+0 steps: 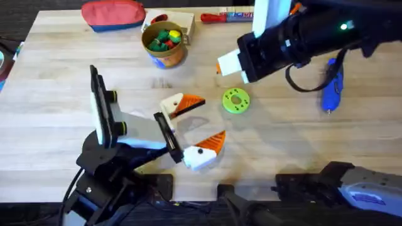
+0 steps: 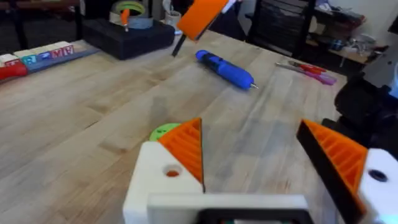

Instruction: Pick up the gripper from the table and insert it into the empty holder that is missing its gripper. Then pick up a screw, insert it into the mounting hole, and use the screwdriver to tighten it. Finally, clean up the table by picking up the vegetable and placing it into the bucket.

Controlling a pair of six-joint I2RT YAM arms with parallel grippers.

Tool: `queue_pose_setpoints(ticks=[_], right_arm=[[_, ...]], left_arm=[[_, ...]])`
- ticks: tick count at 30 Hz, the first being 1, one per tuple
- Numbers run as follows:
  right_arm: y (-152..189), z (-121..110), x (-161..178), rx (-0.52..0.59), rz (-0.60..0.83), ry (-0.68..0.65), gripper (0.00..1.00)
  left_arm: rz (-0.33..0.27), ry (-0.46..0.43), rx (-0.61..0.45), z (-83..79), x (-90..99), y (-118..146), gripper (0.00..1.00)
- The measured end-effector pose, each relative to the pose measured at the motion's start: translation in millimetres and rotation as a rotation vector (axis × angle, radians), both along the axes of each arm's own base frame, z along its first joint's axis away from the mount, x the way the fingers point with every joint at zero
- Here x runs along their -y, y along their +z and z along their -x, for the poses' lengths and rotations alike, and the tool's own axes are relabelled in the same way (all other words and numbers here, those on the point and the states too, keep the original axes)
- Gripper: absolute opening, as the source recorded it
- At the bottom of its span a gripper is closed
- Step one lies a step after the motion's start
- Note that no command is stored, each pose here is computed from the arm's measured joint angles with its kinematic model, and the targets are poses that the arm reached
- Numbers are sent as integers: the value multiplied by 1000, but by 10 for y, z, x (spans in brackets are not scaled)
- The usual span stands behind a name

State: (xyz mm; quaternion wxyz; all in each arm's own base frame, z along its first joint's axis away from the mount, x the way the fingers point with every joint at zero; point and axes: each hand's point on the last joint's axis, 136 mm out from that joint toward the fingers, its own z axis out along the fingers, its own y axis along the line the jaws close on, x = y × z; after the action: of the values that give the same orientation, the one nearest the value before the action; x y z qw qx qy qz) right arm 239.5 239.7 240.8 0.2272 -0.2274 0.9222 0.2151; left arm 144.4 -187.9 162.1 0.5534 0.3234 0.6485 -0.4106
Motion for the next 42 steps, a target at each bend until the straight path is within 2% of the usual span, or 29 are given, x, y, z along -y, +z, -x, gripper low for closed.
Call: queue_pose_setpoints(ticks=[7, 16, 25, 42], right_arm=[[26, 296, -275, -36, -44, 114, 3], [71, 513, -538, -23, -76, 210, 3], [-74, 619, -786, -55, -70, 261, 3], [-190, 679, -815, -81, -33, 276, 3]], left_arm=[[-3, -85, 9, 132, 60, -1, 935], [-7, -110, 17, 172, 76, -2, 935], [-7, -120, 17, 188, 82, -2, 935], [-7, -120, 17, 188, 82, -2, 935]])
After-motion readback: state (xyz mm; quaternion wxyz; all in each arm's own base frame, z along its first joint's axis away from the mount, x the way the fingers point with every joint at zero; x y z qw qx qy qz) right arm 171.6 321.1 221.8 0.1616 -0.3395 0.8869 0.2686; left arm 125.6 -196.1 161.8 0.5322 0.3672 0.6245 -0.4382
